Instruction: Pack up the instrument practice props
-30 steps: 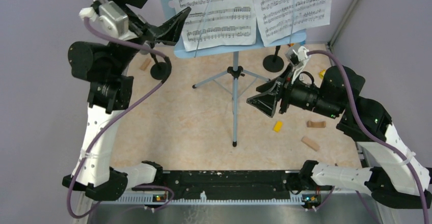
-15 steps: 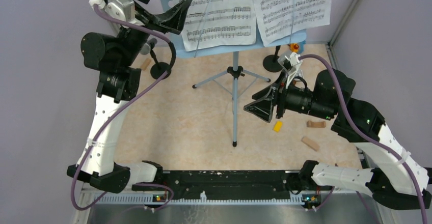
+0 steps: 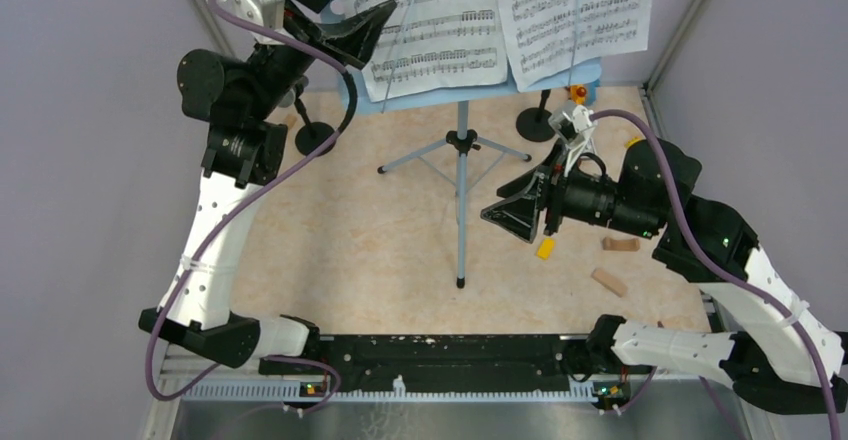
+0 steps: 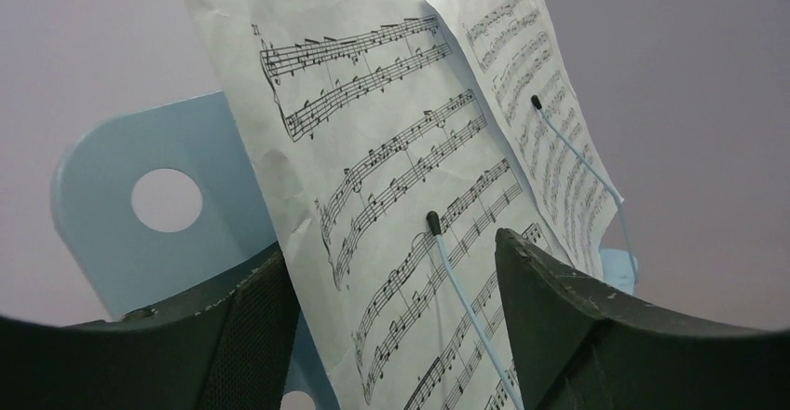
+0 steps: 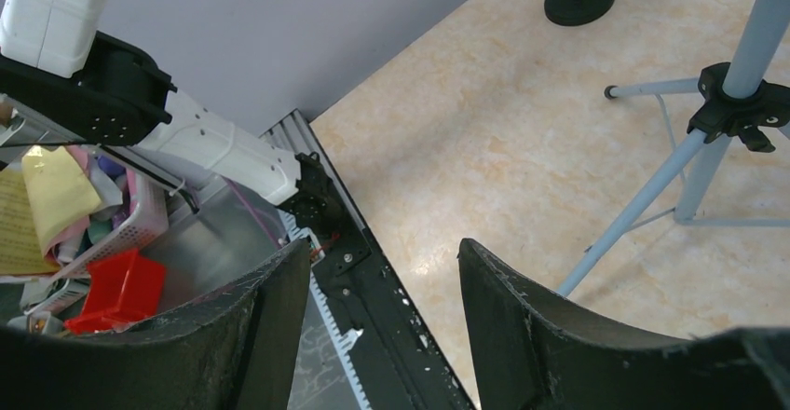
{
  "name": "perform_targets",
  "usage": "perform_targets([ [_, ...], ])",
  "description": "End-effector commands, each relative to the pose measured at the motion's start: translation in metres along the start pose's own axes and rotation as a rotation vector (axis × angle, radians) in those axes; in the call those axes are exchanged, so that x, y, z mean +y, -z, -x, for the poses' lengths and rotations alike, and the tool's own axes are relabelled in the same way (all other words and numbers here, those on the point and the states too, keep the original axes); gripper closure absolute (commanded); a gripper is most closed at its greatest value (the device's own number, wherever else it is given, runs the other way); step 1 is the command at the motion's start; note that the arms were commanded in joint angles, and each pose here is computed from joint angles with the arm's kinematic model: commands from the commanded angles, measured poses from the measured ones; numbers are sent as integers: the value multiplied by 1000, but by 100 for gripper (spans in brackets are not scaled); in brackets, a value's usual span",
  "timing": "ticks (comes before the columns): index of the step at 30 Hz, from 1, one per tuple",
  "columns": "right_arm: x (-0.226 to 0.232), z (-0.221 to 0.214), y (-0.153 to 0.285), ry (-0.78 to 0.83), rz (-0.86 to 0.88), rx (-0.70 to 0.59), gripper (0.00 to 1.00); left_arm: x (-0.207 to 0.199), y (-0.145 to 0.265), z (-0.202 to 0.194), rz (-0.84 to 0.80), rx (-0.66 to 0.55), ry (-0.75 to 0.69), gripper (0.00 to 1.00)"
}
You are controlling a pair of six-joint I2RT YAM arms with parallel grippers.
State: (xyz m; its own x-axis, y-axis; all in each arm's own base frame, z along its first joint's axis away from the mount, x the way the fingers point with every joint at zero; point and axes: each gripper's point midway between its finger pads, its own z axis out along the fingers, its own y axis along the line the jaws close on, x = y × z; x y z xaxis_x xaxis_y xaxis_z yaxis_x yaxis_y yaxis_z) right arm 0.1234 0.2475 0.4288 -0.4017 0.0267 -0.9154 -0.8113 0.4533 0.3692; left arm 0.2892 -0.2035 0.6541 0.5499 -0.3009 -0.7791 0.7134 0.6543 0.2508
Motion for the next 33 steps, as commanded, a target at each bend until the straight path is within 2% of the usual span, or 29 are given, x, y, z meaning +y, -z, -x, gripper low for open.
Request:
perform_targets([
  [1, 3, 10, 5, -6, 6, -45, 41, -11, -1, 11, -56, -20, 23, 24],
  [5, 3, 15, 5, -5, 3, -61, 41, -11, 0, 6, -47, -10, 34, 41],
  [9, 6, 28, 1, -5, 9, -94, 42, -9, 1, 7, -29, -11, 35, 43],
  [12, 11, 49, -2, -2, 14, -145, 44, -7, 1, 7, -19, -5, 38, 51],
  [23, 17, 162, -13, -104, -13, -542, 44, 1, 3, -3, 39, 32, 99, 98],
  [28, 7, 190, -23, -243, -57, -654, 45, 10, 6, -3, 107, 38, 112, 100],
  [33, 11, 202, -51, -305, -9, -666, 44, 12, 7, -3, 120, 37, 124, 100],
])
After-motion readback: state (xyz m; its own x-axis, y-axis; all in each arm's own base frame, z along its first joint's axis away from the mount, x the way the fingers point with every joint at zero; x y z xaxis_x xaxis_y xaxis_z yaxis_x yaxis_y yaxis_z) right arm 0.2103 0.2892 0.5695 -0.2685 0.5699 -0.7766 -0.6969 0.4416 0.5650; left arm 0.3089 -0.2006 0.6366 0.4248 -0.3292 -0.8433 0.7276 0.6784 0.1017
